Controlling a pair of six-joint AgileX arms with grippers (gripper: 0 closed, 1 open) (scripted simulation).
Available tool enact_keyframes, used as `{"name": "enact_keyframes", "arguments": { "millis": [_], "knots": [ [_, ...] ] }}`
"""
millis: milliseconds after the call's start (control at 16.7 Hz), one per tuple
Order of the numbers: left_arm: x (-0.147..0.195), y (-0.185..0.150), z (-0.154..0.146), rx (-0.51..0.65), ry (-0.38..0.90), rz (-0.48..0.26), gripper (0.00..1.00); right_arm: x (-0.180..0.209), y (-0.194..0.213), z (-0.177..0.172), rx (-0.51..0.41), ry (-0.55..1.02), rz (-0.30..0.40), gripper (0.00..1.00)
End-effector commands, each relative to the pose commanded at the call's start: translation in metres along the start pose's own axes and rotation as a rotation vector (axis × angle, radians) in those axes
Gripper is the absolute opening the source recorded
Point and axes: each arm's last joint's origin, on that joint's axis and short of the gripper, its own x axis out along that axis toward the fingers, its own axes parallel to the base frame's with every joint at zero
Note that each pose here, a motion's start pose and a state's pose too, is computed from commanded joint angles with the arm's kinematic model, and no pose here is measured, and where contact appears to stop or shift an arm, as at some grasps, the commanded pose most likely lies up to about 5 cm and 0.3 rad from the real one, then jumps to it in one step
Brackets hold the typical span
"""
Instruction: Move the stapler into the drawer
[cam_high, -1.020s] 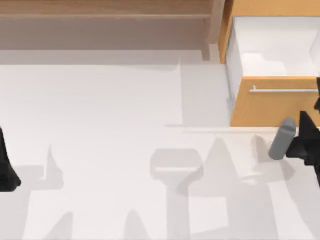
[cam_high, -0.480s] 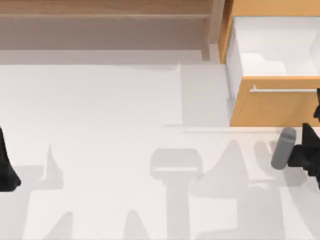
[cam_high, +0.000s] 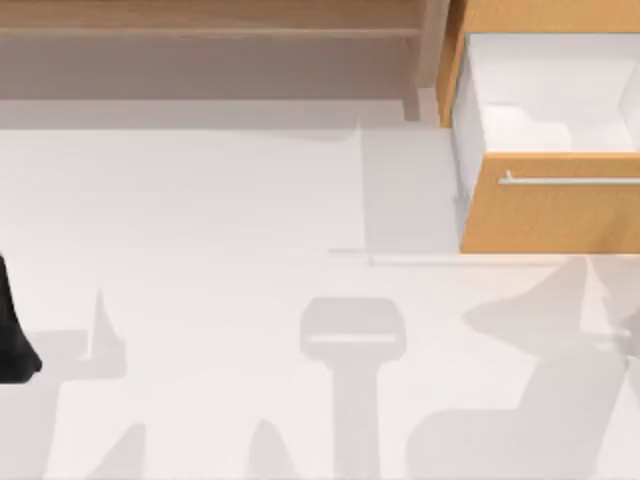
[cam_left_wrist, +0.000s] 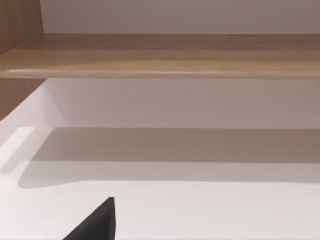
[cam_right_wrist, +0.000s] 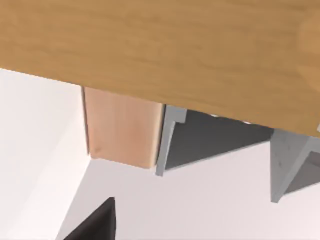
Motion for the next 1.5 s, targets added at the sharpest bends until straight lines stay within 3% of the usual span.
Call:
{"name": "enact_keyframes", "arguments": {
  "millis": [180,480,660,900,1140,1320,1500],
  "knots": [
    [0.0,0.0,0.0,0.0,0.0,0.0,1.0,0.03,-0.007,-0.033,-0.072,0.139,0.188,1.0],
    [0.0,0.0,0.0,0.0,0.0,0.0,1.0,0.05,-0.01,-0.114,-0.102,0.297,0.632,1.0],
    [0.0,0.0,0.0,0.0,0.0,0.0,1.0,0.039,-0.013,-0.164,-0.011,0.335,0.904,1.0],
    [0.0,0.0,0.0,0.0,0.0,0.0,1.0,0.01,-0.018,-0.211,0.211,0.322,1.205,1.0],
    [0.0,0.0,0.0,0.0,0.0,0.0,1.0,-0.008,-0.025,-0.237,0.447,0.276,1.371,1.0],
    [0.0,0.0,0.0,0.0,0.0,0.0,1.0,-0.013,-0.03,-0.246,0.554,0.251,1.413,1.0],
    [0.0,0.0,0.0,0.0,0.0,0.0,1.0,-0.014,-0.03,-0.247,0.568,0.247,1.418,1.0]
  ]
}}
